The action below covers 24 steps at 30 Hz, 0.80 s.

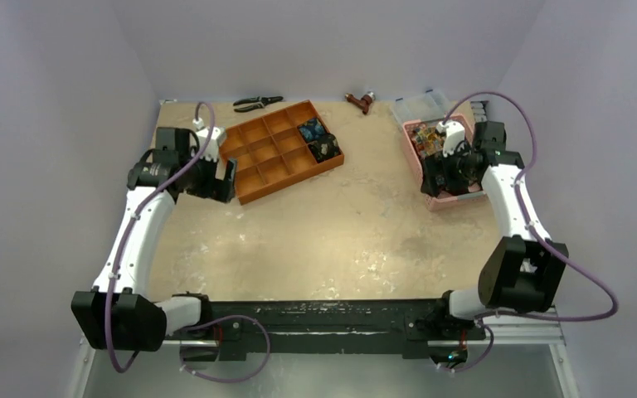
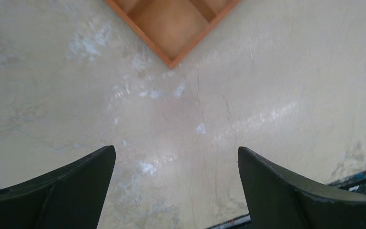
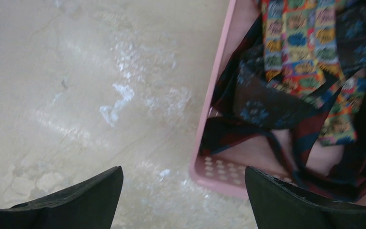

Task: Roll the ties
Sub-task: Pick up the tie from the bin.

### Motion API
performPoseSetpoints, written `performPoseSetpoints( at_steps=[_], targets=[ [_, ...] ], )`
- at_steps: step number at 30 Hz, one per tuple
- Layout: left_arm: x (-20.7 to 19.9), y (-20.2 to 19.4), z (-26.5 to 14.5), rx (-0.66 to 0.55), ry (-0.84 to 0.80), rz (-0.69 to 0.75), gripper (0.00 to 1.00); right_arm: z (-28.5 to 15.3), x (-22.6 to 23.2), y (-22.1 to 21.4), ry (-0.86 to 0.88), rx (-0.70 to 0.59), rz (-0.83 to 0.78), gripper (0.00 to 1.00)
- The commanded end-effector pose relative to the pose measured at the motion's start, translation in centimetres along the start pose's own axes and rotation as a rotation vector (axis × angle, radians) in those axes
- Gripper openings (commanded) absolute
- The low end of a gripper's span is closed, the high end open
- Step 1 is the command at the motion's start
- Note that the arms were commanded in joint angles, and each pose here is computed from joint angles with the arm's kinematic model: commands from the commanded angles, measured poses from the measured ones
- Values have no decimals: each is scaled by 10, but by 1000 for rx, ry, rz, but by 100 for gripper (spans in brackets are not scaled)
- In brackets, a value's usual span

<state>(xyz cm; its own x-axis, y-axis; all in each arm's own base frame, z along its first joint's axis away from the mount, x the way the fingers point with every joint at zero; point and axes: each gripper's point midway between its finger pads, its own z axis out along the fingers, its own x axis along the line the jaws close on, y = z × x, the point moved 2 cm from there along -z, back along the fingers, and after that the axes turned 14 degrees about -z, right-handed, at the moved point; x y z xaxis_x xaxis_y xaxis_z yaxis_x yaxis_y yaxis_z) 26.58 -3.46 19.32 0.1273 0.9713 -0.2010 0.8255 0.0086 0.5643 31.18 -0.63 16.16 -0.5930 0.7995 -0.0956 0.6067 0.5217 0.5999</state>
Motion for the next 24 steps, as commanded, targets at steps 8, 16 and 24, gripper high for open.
performPoseSetpoints(
  at_steps=[8, 16, 24],
  targets=[
    [-43, 129, -75, -400, -151, -1, 100, 46, -122, 106, -73, -79, -153, 98],
    [-42, 143, -84, -540, -141, -32, 100, 96, -156, 113, -63, -19, -220, 96],
    [-26, 128, -74, -480, -58, 10, 100, 145, -156, 102, -91, 44, -317, 89]
  ],
)
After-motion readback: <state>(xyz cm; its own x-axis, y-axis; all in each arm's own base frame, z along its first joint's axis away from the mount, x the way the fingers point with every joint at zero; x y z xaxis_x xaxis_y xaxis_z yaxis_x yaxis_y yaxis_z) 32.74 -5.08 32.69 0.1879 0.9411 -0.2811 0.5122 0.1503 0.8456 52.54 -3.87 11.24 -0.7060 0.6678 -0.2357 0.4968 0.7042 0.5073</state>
